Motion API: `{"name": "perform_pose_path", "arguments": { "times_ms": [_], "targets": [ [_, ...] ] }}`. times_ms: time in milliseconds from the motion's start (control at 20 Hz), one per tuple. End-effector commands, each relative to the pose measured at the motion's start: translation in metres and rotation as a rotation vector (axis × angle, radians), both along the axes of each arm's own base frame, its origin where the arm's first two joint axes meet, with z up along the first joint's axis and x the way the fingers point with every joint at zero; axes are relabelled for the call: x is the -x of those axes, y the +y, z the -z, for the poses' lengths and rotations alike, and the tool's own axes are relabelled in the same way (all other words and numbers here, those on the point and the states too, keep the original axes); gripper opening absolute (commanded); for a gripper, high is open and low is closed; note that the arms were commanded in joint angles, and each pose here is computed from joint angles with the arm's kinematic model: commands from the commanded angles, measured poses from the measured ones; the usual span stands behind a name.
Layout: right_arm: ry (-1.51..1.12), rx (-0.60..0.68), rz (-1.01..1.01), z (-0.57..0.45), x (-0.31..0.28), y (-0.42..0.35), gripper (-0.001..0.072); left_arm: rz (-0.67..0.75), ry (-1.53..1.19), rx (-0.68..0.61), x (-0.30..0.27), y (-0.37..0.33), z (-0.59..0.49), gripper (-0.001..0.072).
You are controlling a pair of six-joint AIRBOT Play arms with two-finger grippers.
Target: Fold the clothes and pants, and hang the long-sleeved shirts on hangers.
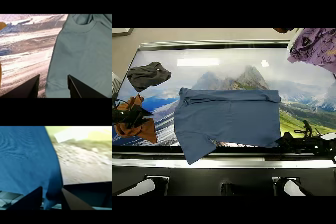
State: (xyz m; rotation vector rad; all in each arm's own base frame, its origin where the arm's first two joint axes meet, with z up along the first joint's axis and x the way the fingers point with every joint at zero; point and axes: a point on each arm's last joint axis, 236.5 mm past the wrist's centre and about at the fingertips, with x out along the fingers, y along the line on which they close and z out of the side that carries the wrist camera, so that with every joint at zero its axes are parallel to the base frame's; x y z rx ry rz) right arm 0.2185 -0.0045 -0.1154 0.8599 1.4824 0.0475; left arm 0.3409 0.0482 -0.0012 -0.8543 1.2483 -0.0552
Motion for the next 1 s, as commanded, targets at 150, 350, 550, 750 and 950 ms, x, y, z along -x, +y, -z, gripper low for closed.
{"name": "perform_pose_path", "arguments": {
  "times_ms": [150,350,550,750,950],
  "targets": [
    [0.025,-0.015,-0.064,0.007,0.011,0.003,0.0111,0.054,0.061,0.037,0.03,-0.019,0.039,0.0415],
    [0.025,-0.015,-0.064,0.006,0.011,0.003,0.0029,0.073,0.022,0.123,0.038,-0.045,0.055,0.0415],
    [0.032,-0.023,-0.06,0.005,0.012,0.005,0.0029,0.106,0.022,0.13,0.038,-0.066,0.067,0.0415],
    [0.042,-0.037,-0.064,0.003,0.014,0.008,0.0029,0.17,0.063,0.128,0.038,-0.091,0.086,0.0415],
    [0.041,-0.037,-0.064,0.003,0.014,0.008,0.003,0.219,0.121,0.163,0.044,-0.113,0.102,0.0414]
  ]
}}
